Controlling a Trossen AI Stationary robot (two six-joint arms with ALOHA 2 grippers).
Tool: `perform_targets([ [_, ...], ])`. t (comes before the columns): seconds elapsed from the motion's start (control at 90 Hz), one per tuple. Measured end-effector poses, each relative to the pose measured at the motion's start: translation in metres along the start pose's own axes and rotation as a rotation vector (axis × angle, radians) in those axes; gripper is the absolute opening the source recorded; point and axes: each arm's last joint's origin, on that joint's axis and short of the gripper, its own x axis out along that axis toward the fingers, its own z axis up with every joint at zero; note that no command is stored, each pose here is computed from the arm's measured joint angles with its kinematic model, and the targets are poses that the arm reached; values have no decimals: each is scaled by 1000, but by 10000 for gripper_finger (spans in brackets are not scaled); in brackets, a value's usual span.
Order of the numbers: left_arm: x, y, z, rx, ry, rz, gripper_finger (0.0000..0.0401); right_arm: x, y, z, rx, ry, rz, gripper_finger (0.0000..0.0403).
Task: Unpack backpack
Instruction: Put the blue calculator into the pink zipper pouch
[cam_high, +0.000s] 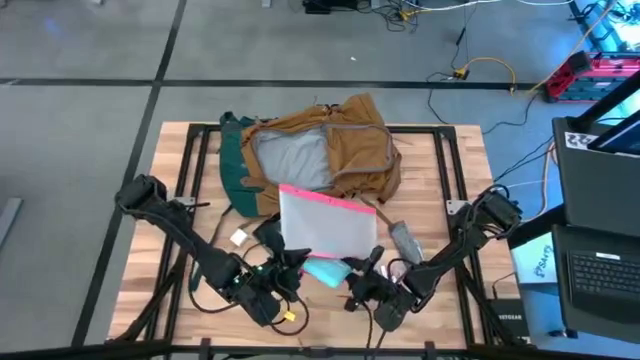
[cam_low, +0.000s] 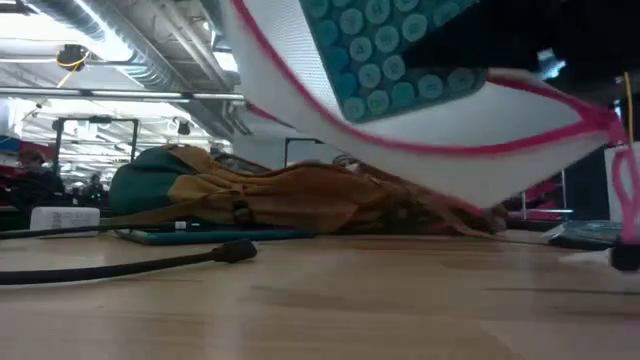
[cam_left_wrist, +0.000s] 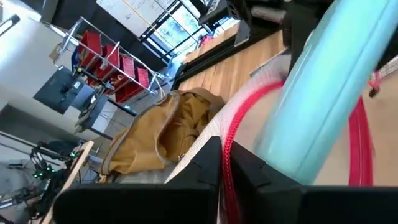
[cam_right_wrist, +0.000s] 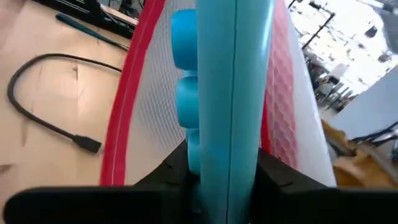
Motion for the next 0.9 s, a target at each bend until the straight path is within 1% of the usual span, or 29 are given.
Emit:
perform_targets([
  [0.156,0,0,-7,-14,36,-17,0,-1,0,20,-32,4,-10,76],
  [0.333,-2,4,-7,-48,41,-30,0,-1,-1,30,-78,29,-10,76],
  [0.611,-6,21,-2,-121,32,-31,0,11,-9,17,-45,165,48,76],
  [0.789,-1,27,-2,-160,44,-33,0,22,-14,12,-36,207,40,76],
  [0.9,4,29,-3,-171,58,-56,0,26,-16,12,-36,209,20,76],
])
